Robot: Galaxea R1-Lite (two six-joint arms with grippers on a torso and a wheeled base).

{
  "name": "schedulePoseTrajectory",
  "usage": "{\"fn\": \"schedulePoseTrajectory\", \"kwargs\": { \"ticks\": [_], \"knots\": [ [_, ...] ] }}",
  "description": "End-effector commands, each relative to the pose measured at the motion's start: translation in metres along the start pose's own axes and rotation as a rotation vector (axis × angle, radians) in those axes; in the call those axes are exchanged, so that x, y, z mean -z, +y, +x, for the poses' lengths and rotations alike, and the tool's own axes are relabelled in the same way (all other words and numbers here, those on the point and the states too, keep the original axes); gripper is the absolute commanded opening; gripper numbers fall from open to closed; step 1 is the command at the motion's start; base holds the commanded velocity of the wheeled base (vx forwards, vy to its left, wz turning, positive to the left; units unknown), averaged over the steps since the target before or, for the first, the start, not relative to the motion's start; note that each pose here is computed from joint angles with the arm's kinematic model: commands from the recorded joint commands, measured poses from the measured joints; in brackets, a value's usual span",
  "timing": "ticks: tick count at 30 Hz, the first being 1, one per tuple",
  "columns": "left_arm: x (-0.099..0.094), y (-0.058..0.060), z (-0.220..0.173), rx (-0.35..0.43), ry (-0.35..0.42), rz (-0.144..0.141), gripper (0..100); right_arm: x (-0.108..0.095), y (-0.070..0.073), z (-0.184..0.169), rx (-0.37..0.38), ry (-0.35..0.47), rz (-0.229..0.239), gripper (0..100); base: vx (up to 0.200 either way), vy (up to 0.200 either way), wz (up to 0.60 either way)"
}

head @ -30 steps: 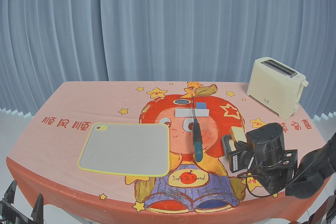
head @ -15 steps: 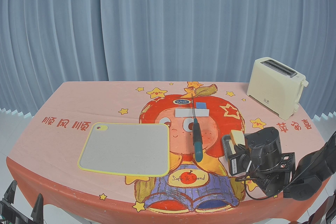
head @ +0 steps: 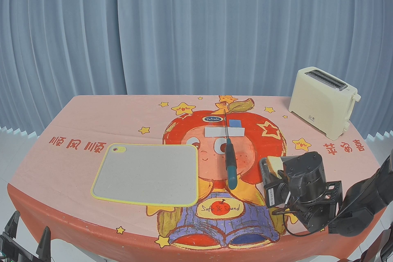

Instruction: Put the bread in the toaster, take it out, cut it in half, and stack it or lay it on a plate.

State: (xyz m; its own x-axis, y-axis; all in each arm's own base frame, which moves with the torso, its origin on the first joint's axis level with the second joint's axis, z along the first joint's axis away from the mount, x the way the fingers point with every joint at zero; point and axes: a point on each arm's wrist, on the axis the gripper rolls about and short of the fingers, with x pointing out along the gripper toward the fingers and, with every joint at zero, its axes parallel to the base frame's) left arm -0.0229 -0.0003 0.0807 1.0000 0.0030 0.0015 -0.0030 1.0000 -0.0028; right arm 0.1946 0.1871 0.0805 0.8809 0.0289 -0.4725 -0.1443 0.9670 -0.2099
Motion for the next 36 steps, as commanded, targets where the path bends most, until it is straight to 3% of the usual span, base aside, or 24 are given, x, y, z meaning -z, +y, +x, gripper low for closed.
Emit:
{"fn": "schedulePoseTrajectory", "kwargs": {
  "ticks": [1,10,29,36],
  "knots": [
    [0.005,0.0,0.0,0.0,0.001,0.0,100,0.002,0.002,0.001,-0.002,0.006,-0.004,100,0.0,0.0,0.0],
    [0.005,0.0,0.0,0.0,0.001,0.0,100,0.001,0.004,-0.002,-0.014,-0.003,-0.004,100,0.0,0.0,0.0],
    [0.005,0.0,0.0,0.0,0.001,0.0,100,-0.015,-0.005,-0.009,-0.012,-0.057,0.047,100,0.0,0.0,0.0],
    [0.005,0.0,0.0,0.0,0.001,0.0,100,-0.03,-0.016,-0.014,0.001,-0.106,0.1,100,0.0,0.0,0.0]
  ]
}}
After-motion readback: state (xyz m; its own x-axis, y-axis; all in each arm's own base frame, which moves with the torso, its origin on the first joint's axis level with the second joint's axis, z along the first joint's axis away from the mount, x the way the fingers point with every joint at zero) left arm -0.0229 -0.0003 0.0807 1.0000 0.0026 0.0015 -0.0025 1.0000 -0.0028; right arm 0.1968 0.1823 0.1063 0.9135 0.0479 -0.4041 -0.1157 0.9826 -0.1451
